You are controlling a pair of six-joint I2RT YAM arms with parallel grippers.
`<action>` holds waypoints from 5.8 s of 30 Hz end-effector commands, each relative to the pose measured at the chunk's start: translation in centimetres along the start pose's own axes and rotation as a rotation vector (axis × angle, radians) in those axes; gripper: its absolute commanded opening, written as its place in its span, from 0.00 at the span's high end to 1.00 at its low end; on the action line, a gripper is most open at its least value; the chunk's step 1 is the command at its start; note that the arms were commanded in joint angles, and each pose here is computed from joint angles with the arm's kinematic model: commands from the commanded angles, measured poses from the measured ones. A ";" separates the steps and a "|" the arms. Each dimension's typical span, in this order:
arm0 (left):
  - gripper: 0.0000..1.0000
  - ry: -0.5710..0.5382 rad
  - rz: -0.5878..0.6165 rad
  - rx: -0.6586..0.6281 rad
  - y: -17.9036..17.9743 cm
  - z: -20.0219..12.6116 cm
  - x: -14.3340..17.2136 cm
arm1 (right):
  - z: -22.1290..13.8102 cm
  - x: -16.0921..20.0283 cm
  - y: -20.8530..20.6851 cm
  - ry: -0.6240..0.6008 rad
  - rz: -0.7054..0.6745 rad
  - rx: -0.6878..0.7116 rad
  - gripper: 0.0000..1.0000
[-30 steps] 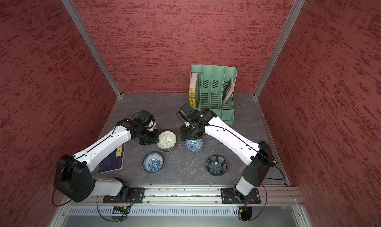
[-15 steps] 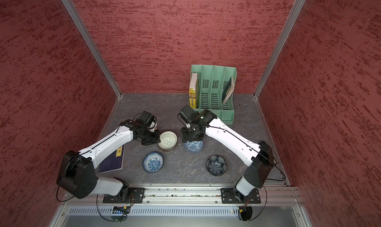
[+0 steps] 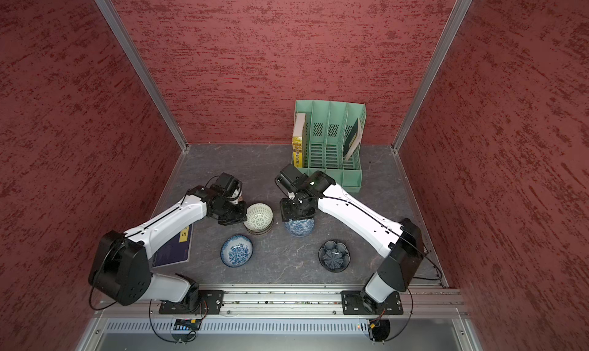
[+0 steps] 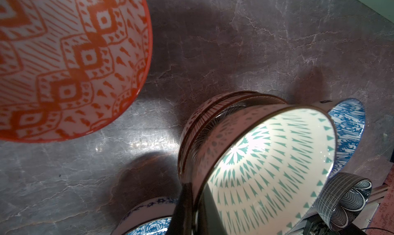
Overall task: Stack the bowls
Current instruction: Place the bowl on the bowl, then pick up the bowl from the center of the board.
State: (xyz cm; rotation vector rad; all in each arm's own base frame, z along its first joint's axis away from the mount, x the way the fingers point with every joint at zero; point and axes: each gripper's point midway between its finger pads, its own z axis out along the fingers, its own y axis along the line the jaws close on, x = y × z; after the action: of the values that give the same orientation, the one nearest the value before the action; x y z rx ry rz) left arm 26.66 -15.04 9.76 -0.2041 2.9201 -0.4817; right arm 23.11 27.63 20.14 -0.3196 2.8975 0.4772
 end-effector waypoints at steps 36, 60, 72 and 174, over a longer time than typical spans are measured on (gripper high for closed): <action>0.73 -0.017 0.011 0.020 -0.5 0.3 -0.9 | -0.1 0.2 -0.3 -0.024 0.011 -0.017 0.42; 0.63 -0.128 -0.002 -0.012 0.7 -6.7 -0.3 | -3.0 -0.5 -7.1 -0.104 0.141 0.108 0.41; 0.62 -0.126 -0.003 0.038 0.8 -7.1 1.3 | -3.3 3.1 -15.2 -0.118 0.361 0.262 0.45; 0.57 0.050 0.161 0.320 -8.9 -10.8 2.1 | 0.0 0.2 -3.6 0.062 0.205 -0.021 1.00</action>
State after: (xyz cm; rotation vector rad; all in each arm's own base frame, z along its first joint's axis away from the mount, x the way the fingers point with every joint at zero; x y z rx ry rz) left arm 23.52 -20.33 22.31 0.0427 2.8162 -0.9501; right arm 23.03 21.75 17.38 0.0190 3.0562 0.4349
